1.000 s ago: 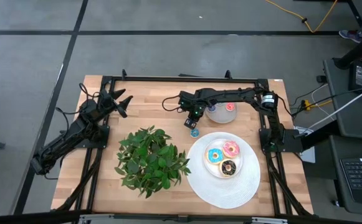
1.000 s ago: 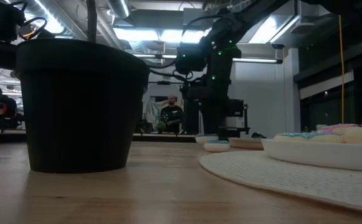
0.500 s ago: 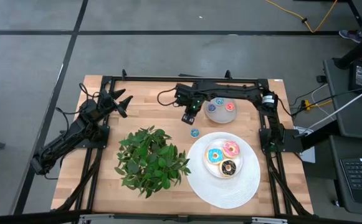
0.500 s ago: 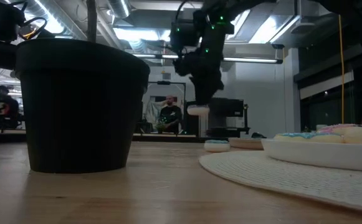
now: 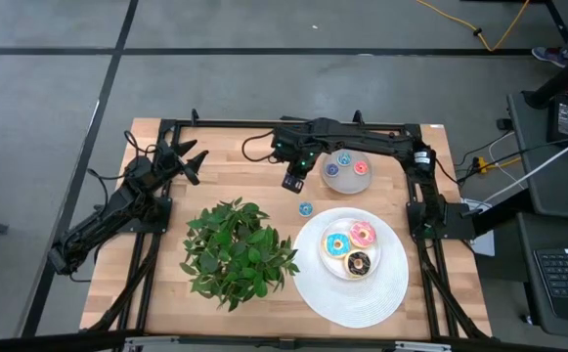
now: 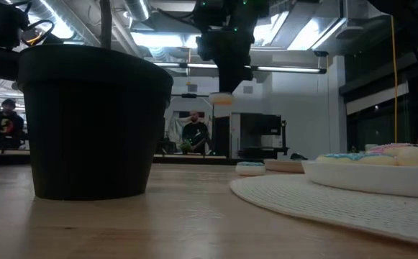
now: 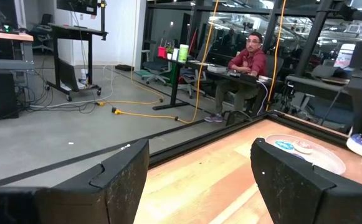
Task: Pick & Place donuts
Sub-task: Put the small dark blue donut onto the gray plate
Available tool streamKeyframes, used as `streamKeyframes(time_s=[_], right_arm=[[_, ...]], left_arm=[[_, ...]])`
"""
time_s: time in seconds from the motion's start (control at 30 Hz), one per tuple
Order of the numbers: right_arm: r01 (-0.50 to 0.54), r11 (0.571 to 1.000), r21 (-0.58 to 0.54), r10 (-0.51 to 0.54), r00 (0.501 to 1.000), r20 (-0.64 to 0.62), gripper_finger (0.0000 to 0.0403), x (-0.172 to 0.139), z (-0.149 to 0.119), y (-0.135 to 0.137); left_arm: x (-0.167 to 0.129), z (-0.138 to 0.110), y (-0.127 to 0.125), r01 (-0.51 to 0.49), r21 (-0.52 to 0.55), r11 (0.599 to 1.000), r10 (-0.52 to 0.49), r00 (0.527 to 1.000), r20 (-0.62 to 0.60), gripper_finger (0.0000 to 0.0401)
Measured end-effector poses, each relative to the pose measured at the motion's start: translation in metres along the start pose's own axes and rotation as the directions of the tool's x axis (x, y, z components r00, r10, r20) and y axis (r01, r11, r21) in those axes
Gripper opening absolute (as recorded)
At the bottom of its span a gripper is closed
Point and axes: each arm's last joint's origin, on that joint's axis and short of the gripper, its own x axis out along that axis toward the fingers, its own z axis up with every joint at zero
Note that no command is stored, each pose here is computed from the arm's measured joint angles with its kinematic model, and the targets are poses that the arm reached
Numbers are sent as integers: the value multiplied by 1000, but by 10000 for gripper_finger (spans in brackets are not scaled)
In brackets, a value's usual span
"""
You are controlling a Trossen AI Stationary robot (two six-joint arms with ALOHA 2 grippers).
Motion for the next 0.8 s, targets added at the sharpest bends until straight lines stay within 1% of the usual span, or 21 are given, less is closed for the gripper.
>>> streamKeyframes(time_s=[0.17,0.27,0.4,0.57,0.8], right_arm=[[2,1000,9,-2,1000,-13,33,1,-1,0],[14,998,60,-11,999,-38,33,8,-5,-2],[28,991,132,-22,999,-50,33,14,-15,-14],[29,982,189,-25,999,-22,33,21,-37,-21],[42,965,260,-32,998,-45,33,25,-74,-35]], left_arm=[[0,0,0,0,0,1000,0,1000,0,270],[0,0,0,0,0,1000,0,1000,0,270],[0,0,0,1,0,1000,-1,1000,0,270],[0,0,0,1,0,1000,-1,1000,0,270],[0,0,0,1,0,1000,-1,1000,0,270]])
